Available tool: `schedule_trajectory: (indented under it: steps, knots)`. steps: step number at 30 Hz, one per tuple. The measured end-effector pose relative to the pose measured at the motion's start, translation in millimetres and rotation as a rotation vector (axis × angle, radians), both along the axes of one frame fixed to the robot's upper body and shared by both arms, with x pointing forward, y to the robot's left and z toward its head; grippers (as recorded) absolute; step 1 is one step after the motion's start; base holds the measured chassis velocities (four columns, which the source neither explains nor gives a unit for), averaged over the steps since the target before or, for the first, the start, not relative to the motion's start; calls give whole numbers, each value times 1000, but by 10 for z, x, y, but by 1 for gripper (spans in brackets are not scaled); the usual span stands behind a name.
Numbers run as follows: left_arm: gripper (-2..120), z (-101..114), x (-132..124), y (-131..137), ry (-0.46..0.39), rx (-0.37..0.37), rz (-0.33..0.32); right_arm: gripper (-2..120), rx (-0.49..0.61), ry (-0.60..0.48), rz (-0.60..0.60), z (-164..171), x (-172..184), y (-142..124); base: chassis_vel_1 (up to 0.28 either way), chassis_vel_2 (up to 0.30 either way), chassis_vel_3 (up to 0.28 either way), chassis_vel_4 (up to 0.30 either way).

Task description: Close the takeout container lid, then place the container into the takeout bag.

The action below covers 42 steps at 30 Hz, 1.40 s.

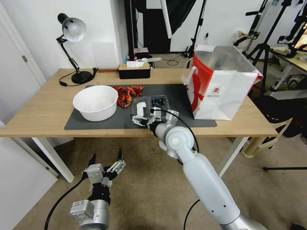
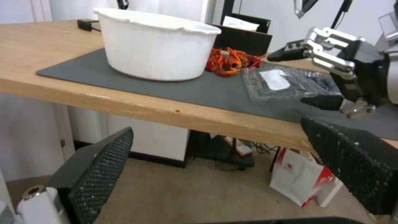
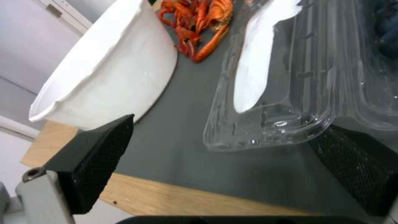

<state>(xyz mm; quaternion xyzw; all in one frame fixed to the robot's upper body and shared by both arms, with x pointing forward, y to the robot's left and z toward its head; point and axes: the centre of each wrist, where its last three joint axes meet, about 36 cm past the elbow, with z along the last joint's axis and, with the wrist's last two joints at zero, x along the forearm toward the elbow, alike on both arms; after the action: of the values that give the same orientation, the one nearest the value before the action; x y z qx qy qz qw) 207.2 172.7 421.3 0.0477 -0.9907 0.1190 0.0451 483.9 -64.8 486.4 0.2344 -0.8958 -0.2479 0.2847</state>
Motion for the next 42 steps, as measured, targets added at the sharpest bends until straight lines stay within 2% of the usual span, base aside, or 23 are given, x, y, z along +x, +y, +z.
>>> schedule_trajectory:
  steps: [8,14,19,21,22,23,26,28,30,31,34,39,42]
  knots:
    - [100,-25,-10,-4,2,-1,3,100,3,-2,20,18,-5,115,0,0,0,0]
    - [100,-30,-11,-4,2,-1,3,100,3,0,28,4,-81,101,0,0,0,0]
    - [100,-30,-10,0,2,1,1,100,3,-15,34,32,-280,-33,0,0,0,0]
    - [100,-25,-9,2,0,2,-2,100,6,-43,29,78,-480,-211,0,0,0,0]
    - [100,-25,-9,2,0,2,-2,100,6,-43,29,78,-480,-211,0,0,0,0]
    - [100,-23,-8,1,-1,2,-3,100,2,-61,21,88,-542,-274,0,0,0,0]
    - [100,-18,4,4,-6,2,-9,100,-64,-227,-42,90,-814,-617,0,0,0,0]
    - [100,-16,7,5,-7,2,-10,100,-83,-266,-55,84,-857,-676,0,0,0,0]
    - [100,-7,14,13,-11,0,-15,100,-190,-437,-110,-8,-1059,-924,0,0,0,0]
    - [100,-7,14,13,-11,0,-15,100,-190,-437,-110,-8,-1059,-924,0,0,0,0]
    - [100,5,30,33,-15,-2,-29,100,-334,-610,-170,-170,-1339,-1152,0,0,0,0]
    - [100,-6,57,69,-21,-2,-54,100,-389,-647,-228,-234,-1647,-1311,0,0,0,0]
    - [100,-39,78,107,-24,-2,-84,100,-414,-669,-317,-390,-1952,-1456,0,0,0,0]
